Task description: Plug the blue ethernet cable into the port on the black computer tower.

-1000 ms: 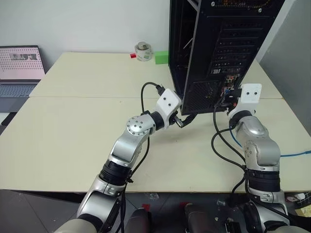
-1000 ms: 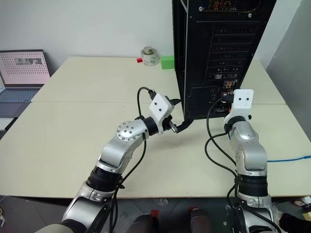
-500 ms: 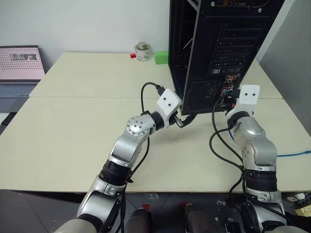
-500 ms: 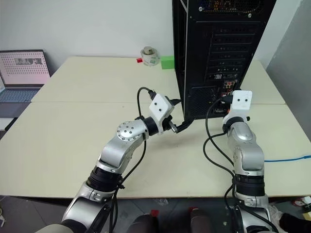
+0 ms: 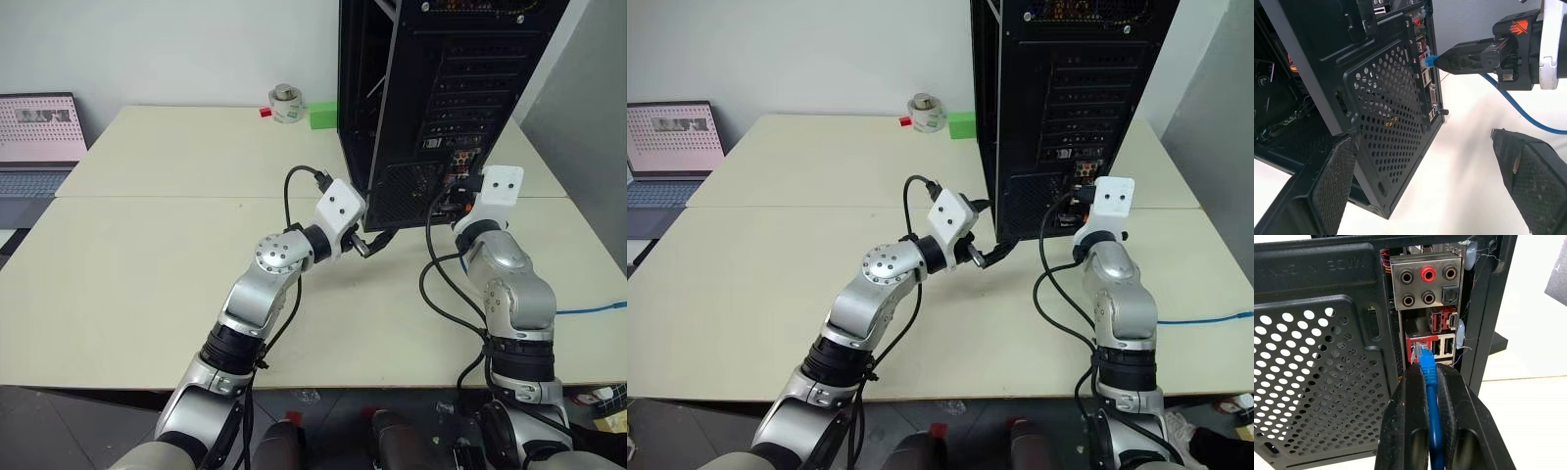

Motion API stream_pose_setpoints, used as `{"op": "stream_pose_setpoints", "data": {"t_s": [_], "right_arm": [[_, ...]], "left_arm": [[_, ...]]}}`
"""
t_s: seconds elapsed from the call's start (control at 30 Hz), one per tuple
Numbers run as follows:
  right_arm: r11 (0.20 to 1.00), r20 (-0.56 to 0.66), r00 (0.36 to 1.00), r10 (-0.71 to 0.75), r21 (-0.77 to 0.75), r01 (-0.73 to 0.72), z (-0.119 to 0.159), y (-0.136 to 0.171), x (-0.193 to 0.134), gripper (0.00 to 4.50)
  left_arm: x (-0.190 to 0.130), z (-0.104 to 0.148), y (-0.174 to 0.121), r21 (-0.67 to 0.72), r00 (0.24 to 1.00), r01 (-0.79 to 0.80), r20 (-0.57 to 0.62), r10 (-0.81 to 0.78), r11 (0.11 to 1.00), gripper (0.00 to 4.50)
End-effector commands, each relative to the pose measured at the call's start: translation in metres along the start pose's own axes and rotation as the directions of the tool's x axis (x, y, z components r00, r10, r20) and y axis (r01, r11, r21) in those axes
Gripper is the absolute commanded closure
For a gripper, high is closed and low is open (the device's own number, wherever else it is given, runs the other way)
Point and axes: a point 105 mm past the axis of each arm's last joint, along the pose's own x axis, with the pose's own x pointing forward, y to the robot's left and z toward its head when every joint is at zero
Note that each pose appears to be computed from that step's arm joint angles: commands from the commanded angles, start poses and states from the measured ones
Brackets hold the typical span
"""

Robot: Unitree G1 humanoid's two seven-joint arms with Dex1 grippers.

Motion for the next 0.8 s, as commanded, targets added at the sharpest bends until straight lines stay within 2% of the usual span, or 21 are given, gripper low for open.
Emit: {"op": "stream_pose_setpoints", "data": {"t_s": [0.03, 0.33, 0.8], "right_arm": [[1.0, 0.114, 0.993, -0.004, 0.029, 0.001, 0.035, 0.0, 0.0, 4.5], [0.999, 0.125, 0.991, -0.045, 0.036, 0.041, 0.029, 0.004, 0.002, 4.5], [0.999, 0.136, 0.99, -0.027, 0.023, 0.024, 0.025, 0.014, 0.013, 4.5]], "left_arm": [[-0.001, 0.015, -0.002, 0.031, 0.999, -0.002, 0.047, 0.0, 1.0, 0.0], [-0.002, 0.014, -0.001, 0.03, 0.999, 0.001, 0.044, -0.002, 1.0, 0.0], [-0.003, 0.014, -0.005, 0.024, 0.999, 0.009, 0.043, -0.01, 1.0, 0.0]]}}
